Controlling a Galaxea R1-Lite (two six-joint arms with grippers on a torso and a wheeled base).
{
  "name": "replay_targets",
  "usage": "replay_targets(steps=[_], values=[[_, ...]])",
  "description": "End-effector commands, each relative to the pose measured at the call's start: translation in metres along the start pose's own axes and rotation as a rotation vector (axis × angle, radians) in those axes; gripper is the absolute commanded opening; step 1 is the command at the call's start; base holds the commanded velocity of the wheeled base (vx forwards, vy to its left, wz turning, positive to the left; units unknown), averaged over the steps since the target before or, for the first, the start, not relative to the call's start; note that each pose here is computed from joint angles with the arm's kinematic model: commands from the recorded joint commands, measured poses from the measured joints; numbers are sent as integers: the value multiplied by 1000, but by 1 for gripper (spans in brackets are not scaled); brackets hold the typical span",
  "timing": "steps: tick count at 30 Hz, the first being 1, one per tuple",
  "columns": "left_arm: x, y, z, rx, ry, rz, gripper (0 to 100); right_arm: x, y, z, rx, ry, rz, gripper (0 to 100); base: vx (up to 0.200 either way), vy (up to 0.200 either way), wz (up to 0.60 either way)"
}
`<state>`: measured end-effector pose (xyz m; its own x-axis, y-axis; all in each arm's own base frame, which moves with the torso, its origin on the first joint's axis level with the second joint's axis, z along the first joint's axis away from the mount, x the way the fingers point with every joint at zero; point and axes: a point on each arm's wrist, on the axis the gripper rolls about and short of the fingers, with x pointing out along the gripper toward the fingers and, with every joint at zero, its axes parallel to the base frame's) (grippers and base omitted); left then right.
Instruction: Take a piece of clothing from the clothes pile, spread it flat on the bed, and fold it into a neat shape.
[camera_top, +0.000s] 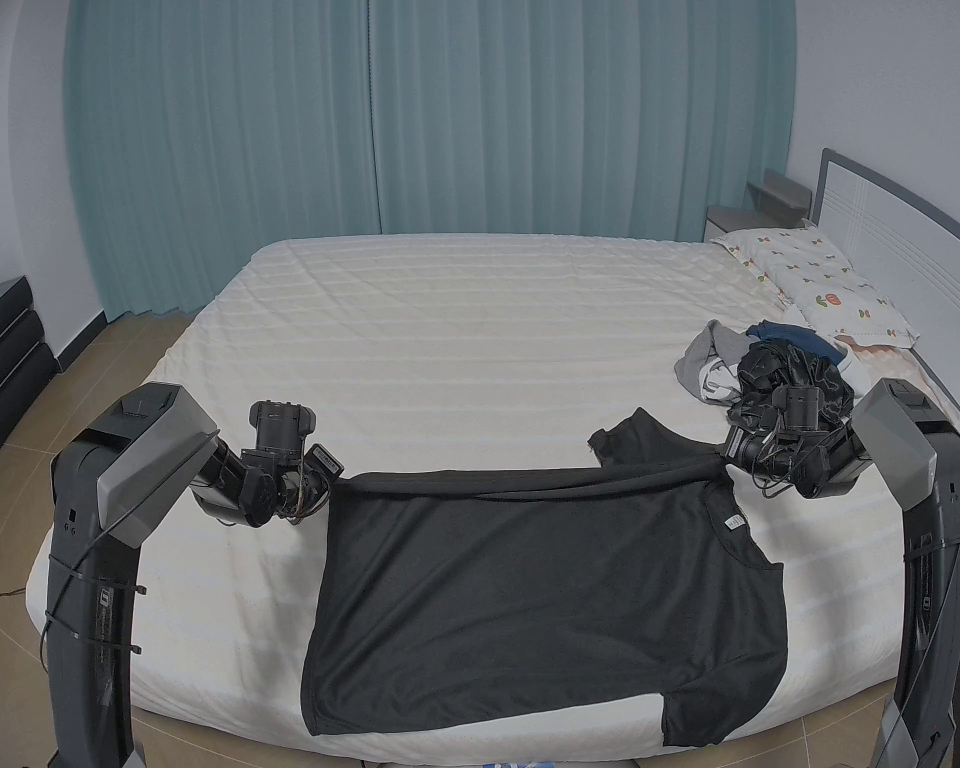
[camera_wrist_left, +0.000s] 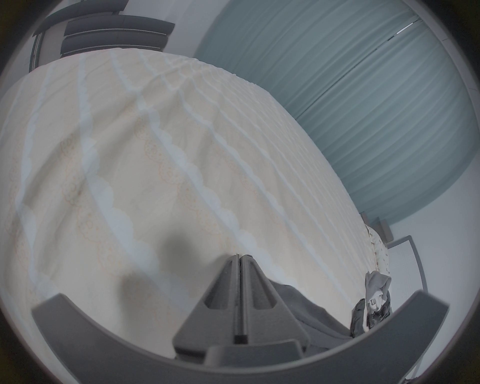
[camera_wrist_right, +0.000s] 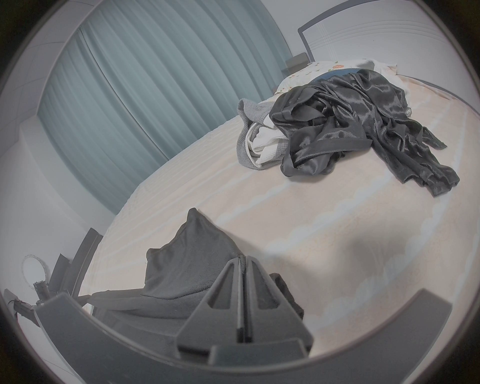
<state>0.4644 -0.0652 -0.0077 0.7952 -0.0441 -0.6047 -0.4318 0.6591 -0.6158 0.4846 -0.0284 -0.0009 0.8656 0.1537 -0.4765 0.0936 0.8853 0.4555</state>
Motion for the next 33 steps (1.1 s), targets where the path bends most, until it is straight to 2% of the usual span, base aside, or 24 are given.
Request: replay_targets(steps=[1, 3, 4, 10, 29, 30, 33], values=[[-1, -4, 3, -8, -12, -19, 0, 4, 3, 2, 0, -14, 11, 100, 0, 0, 0], [-1, -4, 3, -8, -12, -19, 0, 4, 3, 2, 0, -14, 11, 100, 0, 0, 0], [1, -15, 12, -22, -74, -85, 0, 9, 7, 11, 3, -55, 23, 100, 0, 0, 0], [4, -20, 19, -60, -127, -156, 0, 15, 12, 27, 56, -126, 30, 100, 0, 0, 0], [11, -12, 9, -55, -104, -128, 0, 29, 8, 2, 60, -44, 31, 100, 0, 0, 0], [11, -12, 9, -55, -104, -128, 0, 29, 8, 2, 60, -44, 31, 0, 0, 0, 0], [11, -12, 9, -55, -104, -128, 0, 29, 7, -2, 59, -29, 34, 0, 0, 0, 0]])
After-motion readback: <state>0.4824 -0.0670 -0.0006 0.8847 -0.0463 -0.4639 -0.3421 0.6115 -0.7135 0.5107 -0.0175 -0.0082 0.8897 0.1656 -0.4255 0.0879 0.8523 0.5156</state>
